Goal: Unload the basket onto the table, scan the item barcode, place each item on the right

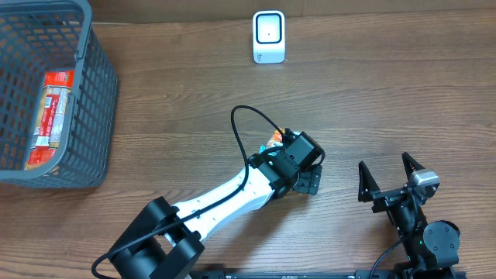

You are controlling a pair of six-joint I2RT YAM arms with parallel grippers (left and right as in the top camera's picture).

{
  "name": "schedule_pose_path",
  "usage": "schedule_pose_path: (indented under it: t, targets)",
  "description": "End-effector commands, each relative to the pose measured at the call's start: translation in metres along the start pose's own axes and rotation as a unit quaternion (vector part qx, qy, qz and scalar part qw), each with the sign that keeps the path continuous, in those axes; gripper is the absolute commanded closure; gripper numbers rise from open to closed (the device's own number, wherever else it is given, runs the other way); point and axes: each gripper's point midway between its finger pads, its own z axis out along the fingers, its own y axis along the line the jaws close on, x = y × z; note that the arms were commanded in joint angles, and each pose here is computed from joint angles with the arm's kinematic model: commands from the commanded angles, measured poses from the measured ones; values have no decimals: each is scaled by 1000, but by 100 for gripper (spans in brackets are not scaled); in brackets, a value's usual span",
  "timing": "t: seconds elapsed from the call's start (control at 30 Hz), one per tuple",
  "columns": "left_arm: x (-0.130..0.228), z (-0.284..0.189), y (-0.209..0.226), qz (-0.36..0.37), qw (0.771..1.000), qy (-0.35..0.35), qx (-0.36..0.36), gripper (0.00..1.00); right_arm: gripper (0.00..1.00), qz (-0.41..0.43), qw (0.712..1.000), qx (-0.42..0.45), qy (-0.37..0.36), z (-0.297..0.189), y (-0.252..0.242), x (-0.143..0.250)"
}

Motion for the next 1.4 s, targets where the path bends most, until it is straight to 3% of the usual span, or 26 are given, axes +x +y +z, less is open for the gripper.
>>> schedule_pose_path:
  t: [0.0, 0.2, 0.47, 0.67, 0.8, 0.9, 1.0, 1.03, 1.27, 1.37]
  targets:
    - [-7, -4, -9, -2, 1000, -4, 16, 2, 0, 1, 1000, 0, 0, 0, -1, 2]
    - [-36, -28, -29, 32, 998, -27, 38, 3, 0, 1, 1000, 0, 0, 0, -1, 2]
    - [-137, -128, -12, 78, 990, -120, -12, 0, 0, 1, 1000, 0, 0, 0, -1, 2]
    - [-211, -227, 89, -27, 974, -204, -98, 1, 0, 1, 1000, 0, 0, 0, -1, 3]
    - [-231, -281, 183, -125, 948, -250, -153, 0, 0, 1, 1000, 0, 0, 0, -1, 3]
    - [-227, -311, 261, -199, 920, -271, -203, 0, 0, 1, 1000, 0, 0, 0, -1, 2]
    - [-207, -332, 328, -265, 891, -274, -248, 0, 0, 1, 1000, 0, 0, 0, -1, 2]
    - [-190, -345, 364, -301, 871, -274, -274, 0, 0, 1, 1000, 0, 0, 0, -1, 2]
    - [-121, -389, 461, -395, 806, -266, -352, 0, 0, 1, 1000, 0, 0, 0, -1, 3]
    - [-97, -395, 490, -409, 794, -248, -375, 0, 0, 1, 1000, 0, 0, 0, -1, 2]
